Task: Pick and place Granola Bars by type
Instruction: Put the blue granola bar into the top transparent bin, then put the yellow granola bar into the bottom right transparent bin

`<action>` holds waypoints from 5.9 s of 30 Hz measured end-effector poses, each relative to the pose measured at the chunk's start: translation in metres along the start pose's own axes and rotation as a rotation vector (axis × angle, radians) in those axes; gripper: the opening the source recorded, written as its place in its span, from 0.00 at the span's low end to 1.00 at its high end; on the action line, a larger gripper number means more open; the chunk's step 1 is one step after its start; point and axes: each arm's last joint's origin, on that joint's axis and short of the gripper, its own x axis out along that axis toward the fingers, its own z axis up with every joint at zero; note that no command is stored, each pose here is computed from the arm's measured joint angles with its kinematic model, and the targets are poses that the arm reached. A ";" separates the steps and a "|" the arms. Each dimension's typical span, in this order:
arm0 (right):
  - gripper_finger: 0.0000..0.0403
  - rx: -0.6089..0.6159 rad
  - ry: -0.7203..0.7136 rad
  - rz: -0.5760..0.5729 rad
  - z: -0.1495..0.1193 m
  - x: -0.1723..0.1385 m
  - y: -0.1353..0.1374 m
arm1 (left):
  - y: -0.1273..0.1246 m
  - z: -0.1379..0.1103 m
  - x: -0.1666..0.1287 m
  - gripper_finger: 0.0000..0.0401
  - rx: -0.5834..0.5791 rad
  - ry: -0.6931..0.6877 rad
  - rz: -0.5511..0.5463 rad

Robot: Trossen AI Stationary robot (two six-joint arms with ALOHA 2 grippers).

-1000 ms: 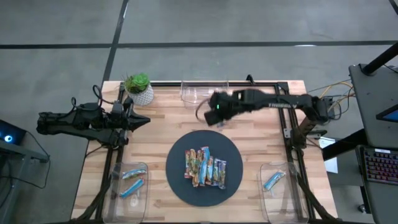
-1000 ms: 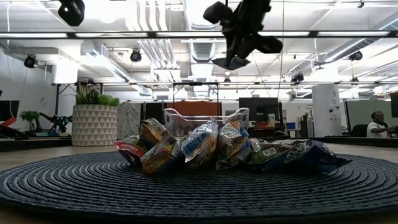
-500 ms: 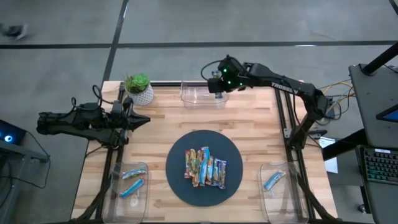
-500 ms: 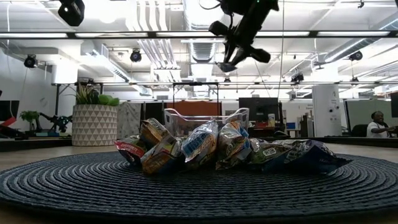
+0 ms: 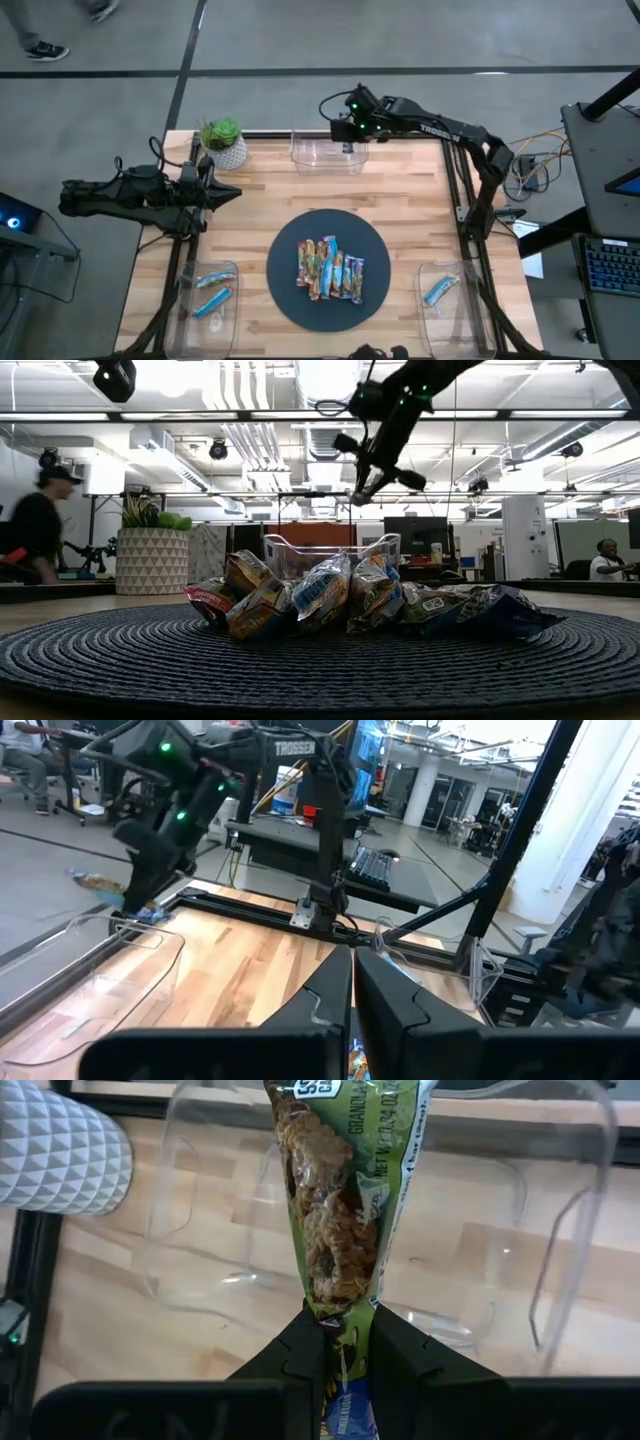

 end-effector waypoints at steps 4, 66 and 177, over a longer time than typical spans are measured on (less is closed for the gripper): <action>0.12 0.015 0.025 -0.014 0.004 0.015 -0.005 | 0.000 0.000 0.000 0.00 0.000 0.002 0.001; 0.15 -0.169 0.061 -0.035 -0.007 0.016 0.013 | 0.001 0.000 0.000 0.00 -0.025 -0.003 0.025; 0.02 -0.841 -0.234 0.735 -0.228 -0.140 -0.018 | -0.037 0.059 0.093 0.22 0.151 0.050 -0.146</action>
